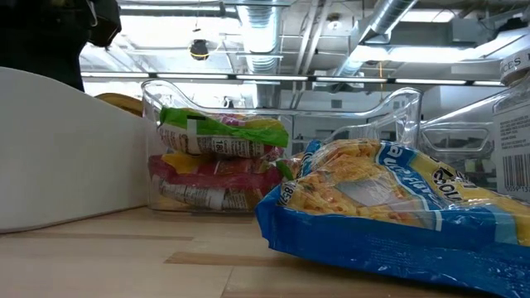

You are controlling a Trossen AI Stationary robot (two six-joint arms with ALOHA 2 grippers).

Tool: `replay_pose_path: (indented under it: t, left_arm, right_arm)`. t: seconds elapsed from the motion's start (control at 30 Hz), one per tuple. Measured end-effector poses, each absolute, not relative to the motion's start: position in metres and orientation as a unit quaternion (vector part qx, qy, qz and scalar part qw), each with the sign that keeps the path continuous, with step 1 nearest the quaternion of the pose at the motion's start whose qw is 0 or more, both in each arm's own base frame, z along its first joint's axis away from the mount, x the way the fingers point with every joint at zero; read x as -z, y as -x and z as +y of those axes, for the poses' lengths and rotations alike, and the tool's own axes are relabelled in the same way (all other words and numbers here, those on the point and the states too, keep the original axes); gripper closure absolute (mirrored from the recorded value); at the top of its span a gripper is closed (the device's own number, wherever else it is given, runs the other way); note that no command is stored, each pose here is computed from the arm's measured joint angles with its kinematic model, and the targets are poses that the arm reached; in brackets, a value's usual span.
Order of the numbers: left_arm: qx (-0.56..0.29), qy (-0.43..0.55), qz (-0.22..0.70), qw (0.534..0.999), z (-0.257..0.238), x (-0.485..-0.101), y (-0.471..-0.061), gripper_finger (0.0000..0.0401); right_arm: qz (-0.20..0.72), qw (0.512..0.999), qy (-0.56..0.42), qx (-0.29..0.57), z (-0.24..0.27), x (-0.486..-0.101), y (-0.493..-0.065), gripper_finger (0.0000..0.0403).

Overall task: Pick & Place Food Item
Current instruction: Put the green spoon into the white bin

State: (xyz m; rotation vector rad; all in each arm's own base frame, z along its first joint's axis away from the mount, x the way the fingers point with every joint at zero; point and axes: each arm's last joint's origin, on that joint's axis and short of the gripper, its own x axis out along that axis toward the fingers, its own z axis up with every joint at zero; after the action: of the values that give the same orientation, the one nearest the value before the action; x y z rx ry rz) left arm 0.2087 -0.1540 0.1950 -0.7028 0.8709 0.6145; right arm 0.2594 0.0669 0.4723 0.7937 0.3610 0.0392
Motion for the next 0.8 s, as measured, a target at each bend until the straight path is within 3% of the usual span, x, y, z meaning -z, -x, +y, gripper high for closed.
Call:
replay_pose_path:
  t: [0.8]
  left_arm:
    - [-0.284,0.339,0.415,0.795,-0.1509,-0.1951,-0.2125,0.0393]
  right_arm:
    - [0.188,0.908,-0.373,-0.014,0.0668,-0.4694,-0.2586,0.0249]
